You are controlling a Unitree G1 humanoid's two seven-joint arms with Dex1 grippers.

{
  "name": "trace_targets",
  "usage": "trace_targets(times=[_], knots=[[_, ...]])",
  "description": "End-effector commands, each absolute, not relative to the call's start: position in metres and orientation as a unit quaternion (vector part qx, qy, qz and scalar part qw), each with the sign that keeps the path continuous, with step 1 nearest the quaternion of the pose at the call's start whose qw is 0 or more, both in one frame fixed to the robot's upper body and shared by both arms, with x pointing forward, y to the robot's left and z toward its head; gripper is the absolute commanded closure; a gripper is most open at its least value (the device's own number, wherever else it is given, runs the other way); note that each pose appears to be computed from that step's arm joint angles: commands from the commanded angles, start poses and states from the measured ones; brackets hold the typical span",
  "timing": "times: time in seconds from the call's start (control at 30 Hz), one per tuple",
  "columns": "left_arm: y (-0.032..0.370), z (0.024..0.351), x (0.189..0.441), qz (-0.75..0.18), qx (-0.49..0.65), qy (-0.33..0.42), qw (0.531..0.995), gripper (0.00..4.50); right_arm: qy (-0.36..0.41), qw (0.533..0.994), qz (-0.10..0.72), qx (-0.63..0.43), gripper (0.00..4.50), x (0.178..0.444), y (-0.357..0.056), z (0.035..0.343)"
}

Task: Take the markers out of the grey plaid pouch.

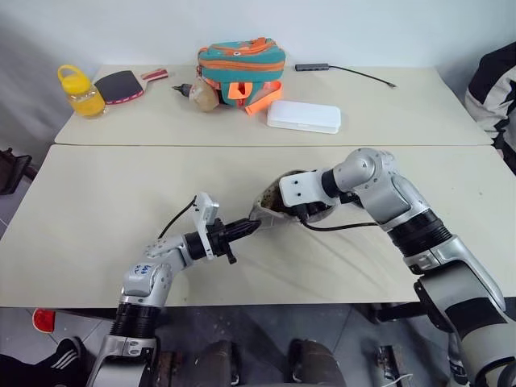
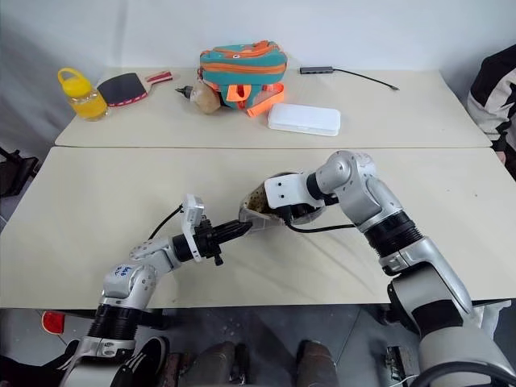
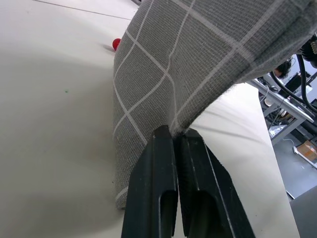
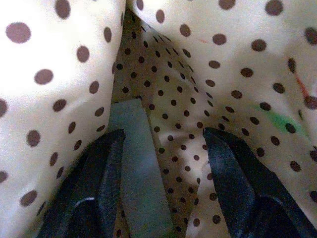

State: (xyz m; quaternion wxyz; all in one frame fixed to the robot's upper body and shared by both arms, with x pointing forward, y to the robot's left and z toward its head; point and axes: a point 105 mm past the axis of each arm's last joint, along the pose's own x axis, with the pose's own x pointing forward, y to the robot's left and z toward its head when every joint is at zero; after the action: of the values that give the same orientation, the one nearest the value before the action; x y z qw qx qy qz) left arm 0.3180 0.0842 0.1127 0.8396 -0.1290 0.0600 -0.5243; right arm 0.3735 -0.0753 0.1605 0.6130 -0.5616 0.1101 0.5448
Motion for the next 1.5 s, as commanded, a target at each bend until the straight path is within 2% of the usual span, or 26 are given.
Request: trace_targets(times=[0.03,0.07,0.27,0.6,0.8,0.9,1.2,1.27,1.4,1.5], knots=[[0.08,0.125,0.316,-0.532,-0.118,0.03,0.838,4.5,0.166,0.594,0.557,-0.556,2.26,0.368,-0.083,0.124],[0.081,0.126,0.316,-0.531,-0.119,0.03,0.838,4.5,0.16,0.597,0.554,-0.557,2.48,0.369,-0.083,0.126],[0.081,0.126,0.317,-0.527,-0.12,0.027,0.841,4.5,0.128,0.607,0.55,-0.56,4.47,0.366,-0.083,0.149],[0.084,0.128,0.32,-0.518,-0.136,0.024,0.844,4.5,0.099,0.625,0.543,-0.553,4.47,0.35,-0.088,0.181],[0.082,0.131,0.309,-0.565,-0.168,0.056,0.806,4.5,0.118,0.633,0.54,-0.542,4.47,0.348,-0.097,0.19],[0.083,0.133,0.302,-0.587,-0.17,0.067,0.789,4.5,0.132,0.63,0.547,-0.534,3.93,0.344,-0.1,0.19],[0.084,0.129,0.291,-0.614,-0.195,0.088,0.759,4.5,0.17,0.618,0.576,-0.508,0.88,0.314,-0.103,0.197],[0.086,0.127,0.291,-0.611,-0.209,0.094,0.758,4.5,0.174,0.617,0.579,-0.504,0.88,0.31,-0.101,0.197],[0.096,0.107,0.306,-0.568,-0.158,0.093,0.802,4.5,0.197,0.611,0.571,-0.512,0.88,0.316,-0.103,0.172],[0.096,0.105,0.309,-0.563,-0.149,0.085,0.808,4.5,0.201,0.61,0.568,-0.516,0.88,0.323,-0.102,0.16]])
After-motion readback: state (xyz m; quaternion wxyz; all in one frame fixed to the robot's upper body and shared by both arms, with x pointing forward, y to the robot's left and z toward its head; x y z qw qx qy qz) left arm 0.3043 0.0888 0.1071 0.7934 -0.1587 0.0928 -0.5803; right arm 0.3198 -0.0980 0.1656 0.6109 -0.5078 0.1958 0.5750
